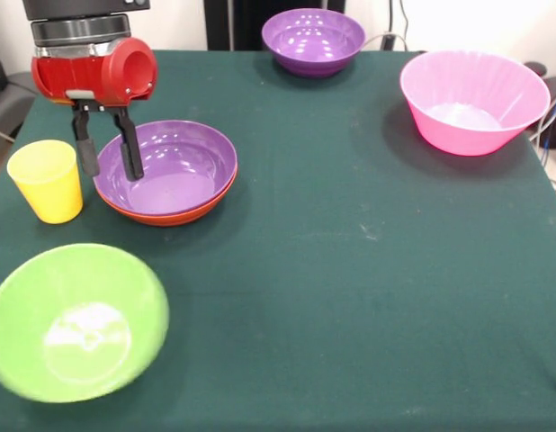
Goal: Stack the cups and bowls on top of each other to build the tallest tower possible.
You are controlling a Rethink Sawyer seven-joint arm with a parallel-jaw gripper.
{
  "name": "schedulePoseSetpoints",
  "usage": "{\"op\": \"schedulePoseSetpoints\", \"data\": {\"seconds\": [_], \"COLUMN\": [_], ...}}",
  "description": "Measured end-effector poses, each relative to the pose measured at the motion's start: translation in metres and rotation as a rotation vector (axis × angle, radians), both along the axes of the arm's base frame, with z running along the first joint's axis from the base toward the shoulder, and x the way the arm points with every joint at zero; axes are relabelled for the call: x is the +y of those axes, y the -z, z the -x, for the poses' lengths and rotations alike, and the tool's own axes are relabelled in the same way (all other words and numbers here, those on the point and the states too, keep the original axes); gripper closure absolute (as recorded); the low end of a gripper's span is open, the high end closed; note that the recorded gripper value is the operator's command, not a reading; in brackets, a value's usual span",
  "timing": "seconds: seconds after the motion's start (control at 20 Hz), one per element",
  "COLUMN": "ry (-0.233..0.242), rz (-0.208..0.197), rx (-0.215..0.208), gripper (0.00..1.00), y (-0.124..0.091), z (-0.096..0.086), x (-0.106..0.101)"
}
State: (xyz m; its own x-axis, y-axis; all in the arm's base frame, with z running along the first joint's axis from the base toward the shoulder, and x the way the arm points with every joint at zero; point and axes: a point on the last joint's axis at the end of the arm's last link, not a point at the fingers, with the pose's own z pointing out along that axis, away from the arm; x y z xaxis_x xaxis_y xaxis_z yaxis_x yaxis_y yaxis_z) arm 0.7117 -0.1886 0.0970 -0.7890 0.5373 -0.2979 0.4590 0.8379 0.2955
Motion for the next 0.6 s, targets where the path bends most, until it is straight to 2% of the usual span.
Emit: {"op": "schedulePoseSetpoints", "data": {"seconds": [0.4,0.6], "ry": [-0.016,-0.043], "rz": [0.008,0.012], "rx": [-0.007,-0.01], "gripper": [0.0,0.0], "y": [-0.005,-0.008], "z": [-0.004,-0.009], "x": [0.01,0.027]}}
